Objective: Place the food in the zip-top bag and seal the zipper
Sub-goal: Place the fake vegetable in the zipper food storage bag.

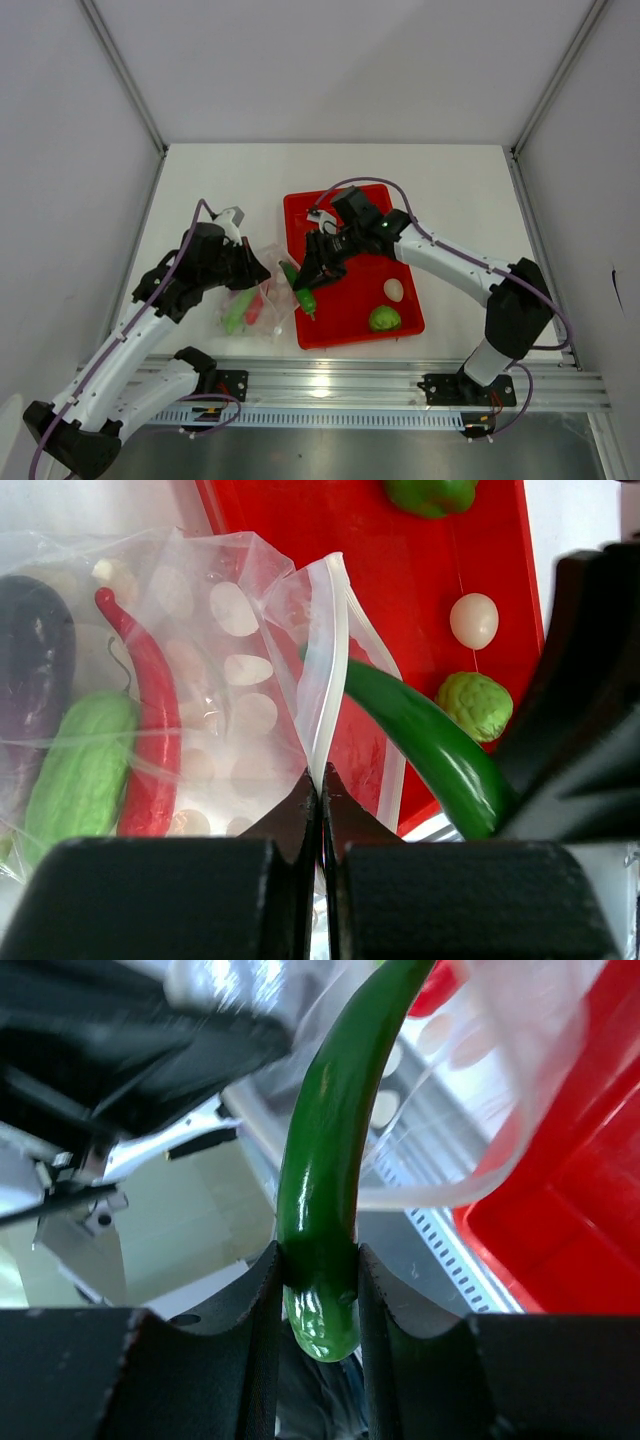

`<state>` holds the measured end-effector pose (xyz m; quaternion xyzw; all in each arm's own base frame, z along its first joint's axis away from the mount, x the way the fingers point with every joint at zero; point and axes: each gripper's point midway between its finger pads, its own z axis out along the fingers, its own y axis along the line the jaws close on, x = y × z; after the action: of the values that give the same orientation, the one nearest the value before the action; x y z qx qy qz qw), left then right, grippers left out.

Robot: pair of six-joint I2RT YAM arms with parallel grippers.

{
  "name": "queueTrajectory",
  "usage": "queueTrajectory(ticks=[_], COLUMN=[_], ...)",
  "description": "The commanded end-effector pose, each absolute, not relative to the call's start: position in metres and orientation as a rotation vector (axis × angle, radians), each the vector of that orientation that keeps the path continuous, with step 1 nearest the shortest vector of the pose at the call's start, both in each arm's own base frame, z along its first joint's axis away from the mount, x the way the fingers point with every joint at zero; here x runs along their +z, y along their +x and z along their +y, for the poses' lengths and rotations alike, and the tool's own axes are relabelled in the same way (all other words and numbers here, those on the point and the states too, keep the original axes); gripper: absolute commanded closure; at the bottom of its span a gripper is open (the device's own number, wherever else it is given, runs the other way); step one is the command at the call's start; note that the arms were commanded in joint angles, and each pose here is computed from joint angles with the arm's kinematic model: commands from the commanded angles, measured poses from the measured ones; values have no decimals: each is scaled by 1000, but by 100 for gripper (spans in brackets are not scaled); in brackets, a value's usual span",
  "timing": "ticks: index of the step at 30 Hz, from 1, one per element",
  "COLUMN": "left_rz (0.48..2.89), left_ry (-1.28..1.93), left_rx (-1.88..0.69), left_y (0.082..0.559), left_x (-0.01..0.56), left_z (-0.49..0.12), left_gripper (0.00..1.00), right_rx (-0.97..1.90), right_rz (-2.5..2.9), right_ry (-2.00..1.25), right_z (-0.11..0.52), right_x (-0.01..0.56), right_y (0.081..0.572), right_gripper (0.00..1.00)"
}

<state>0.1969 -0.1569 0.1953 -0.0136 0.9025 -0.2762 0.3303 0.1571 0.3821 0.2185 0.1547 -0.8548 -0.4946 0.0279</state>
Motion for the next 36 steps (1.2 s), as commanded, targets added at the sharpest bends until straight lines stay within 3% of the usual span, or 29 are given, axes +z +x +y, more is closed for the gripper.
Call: queueTrajectory(ticks=[1,14,20,25,28,29,31,36], left_rz=[2307,2309,2313,2307,2292,2291,2286,2297], left_ry=[-22,-5,-7,-21,-26,-29,-32,-30], left_rx=[-771,-808,-827,-845,-848,-847,-847,-841], left_y=[198,195,192,191,191,191,193,193], left_x=[215,220,221,222,226,226,227,225], left_z=[-161,-165,-167,-168,-167,-167,-167,-167], left_gripper=[99,99,100,99,100,100,99,100], right_rx=[-1564,-1564,-1572,-1505,-1465,-1465,-1428,-1452], right_rz=[-2687,-2774,-2860,-2997,-3018,-3019,-3051,-3059], right_ry=[425,368,389,345,302,304,313,339], right_z=[398,433,454,468,476,479,482,481], right_x=[222,195,193,182,170,169,159,155], right_y=[179,215,214,204,189,184,177,174], right_gripper=[93,91,97,94,82,72,62,45])
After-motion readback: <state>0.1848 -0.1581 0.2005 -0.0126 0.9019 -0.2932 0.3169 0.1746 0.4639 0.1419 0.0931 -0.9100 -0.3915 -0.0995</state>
